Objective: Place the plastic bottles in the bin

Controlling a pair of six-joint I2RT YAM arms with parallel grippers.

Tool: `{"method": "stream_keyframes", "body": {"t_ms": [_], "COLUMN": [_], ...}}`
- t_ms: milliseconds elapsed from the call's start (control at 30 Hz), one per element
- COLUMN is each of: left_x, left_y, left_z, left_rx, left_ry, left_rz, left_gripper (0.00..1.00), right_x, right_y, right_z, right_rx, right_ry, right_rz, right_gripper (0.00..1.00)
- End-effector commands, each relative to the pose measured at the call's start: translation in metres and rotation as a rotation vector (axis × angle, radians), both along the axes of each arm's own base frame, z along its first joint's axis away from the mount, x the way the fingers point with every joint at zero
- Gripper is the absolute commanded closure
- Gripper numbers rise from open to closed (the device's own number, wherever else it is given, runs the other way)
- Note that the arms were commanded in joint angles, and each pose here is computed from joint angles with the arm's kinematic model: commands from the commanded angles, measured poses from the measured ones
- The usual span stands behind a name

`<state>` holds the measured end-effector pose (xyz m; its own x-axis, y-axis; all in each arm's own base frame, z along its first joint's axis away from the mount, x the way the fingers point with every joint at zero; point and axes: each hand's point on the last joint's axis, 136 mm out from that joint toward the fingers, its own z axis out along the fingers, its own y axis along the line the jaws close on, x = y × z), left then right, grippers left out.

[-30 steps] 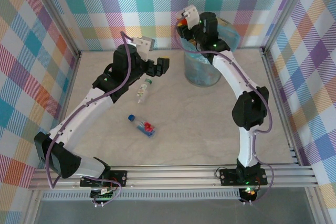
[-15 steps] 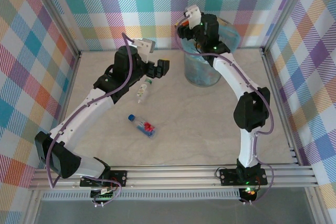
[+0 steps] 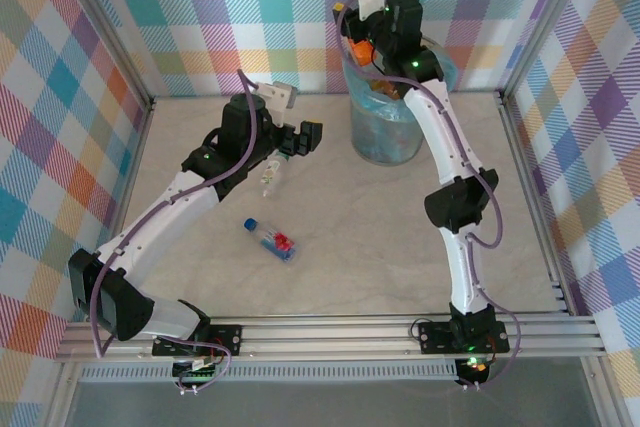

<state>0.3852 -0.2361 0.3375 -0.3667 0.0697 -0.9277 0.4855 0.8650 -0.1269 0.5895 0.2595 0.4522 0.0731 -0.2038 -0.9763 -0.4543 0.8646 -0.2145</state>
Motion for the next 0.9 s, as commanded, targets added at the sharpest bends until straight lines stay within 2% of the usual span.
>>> {"method": "stream_keyframes", "body": {"t_ms": [0,200,367,533,600,867], "left_x": [-0.004,-0.005,-0.003,-0.002,-0.003,0.000], "left_y": [0.010,0.010,0.008,0.006,0.005,0.005], "left_z": [0.012,0.009,0.007,0.005,0.004,0.007], "left_rx": [-0.011,-0.006,-0.022,-0.035,-0.039,-0.040], "left_ry": [-0.025,-0.018,-0.009,0.004,0.007,0.015], "left_rz": [0.023,0.022,0.022,0.019,0.015,0.027], "left_gripper": [0.06,0.06,0.06,0.07,0.07,0.07], "right_x": [0.015,0.009,-0.009,-0.012,-0.014,-0.017], "right_y": [-0.005,-0.034,-0.059,-0.085,-0.085,-0.058], "right_z": [-0.053,-0.080,-0.084,-0.088,-0.089,-0.065], "right_rx": [-0.048,-0.132,-0.188,-0.176,-0.166,-0.022], "right_ry": [0.142,0.262,0.304,0.354,0.364,0.325], "right_rz": [-0.007,-0.095,-0.174,-0.227,-0.215,-0.078], "right_gripper": [0.46,0.53,0.54,0.54,0.52,0.27]}}
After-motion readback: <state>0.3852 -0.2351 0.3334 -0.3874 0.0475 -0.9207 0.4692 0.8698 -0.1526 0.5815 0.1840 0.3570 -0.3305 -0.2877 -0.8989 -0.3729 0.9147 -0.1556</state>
